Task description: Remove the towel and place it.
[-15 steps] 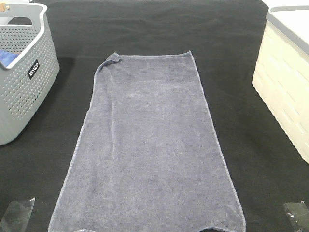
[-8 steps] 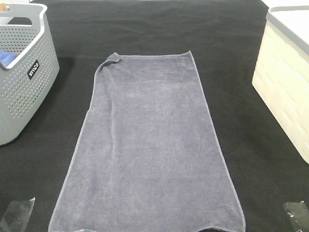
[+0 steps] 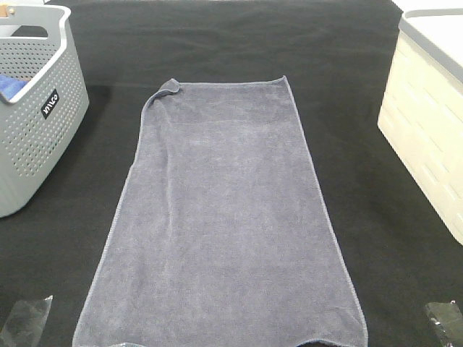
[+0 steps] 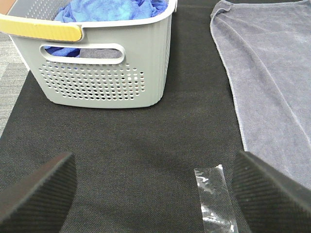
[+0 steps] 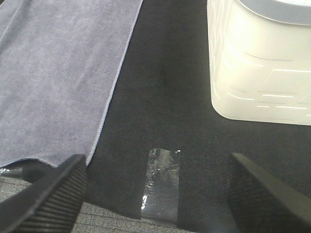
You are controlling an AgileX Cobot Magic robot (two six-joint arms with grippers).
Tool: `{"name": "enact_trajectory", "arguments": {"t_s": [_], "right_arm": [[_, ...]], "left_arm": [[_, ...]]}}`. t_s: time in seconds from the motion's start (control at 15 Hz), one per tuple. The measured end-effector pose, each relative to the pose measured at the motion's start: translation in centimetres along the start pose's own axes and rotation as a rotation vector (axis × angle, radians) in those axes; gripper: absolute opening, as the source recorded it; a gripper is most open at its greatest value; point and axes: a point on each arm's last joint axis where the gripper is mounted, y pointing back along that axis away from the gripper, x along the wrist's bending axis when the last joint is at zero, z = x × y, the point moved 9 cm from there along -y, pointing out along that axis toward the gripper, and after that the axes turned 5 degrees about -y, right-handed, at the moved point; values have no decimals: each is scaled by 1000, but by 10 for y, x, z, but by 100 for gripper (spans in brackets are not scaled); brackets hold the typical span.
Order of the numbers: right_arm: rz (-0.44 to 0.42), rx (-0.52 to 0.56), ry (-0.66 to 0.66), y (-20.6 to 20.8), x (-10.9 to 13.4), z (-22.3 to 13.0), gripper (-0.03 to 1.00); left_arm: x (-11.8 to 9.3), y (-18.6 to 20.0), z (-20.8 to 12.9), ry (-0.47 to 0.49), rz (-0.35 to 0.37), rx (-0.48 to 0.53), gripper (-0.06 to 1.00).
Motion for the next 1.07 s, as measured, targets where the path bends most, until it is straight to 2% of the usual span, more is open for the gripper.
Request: {"name": "enact_trajectory", "arguments": {"t_s": [0.47,1.07], "right_arm": [[49,-3,-18,0,9,0,77],[50,-3,-19,0,9,1,77]], "left_arm": [[-1,0,0,4,-8,-2,82],[-1,0,0,4,-8,-2,82]]}}
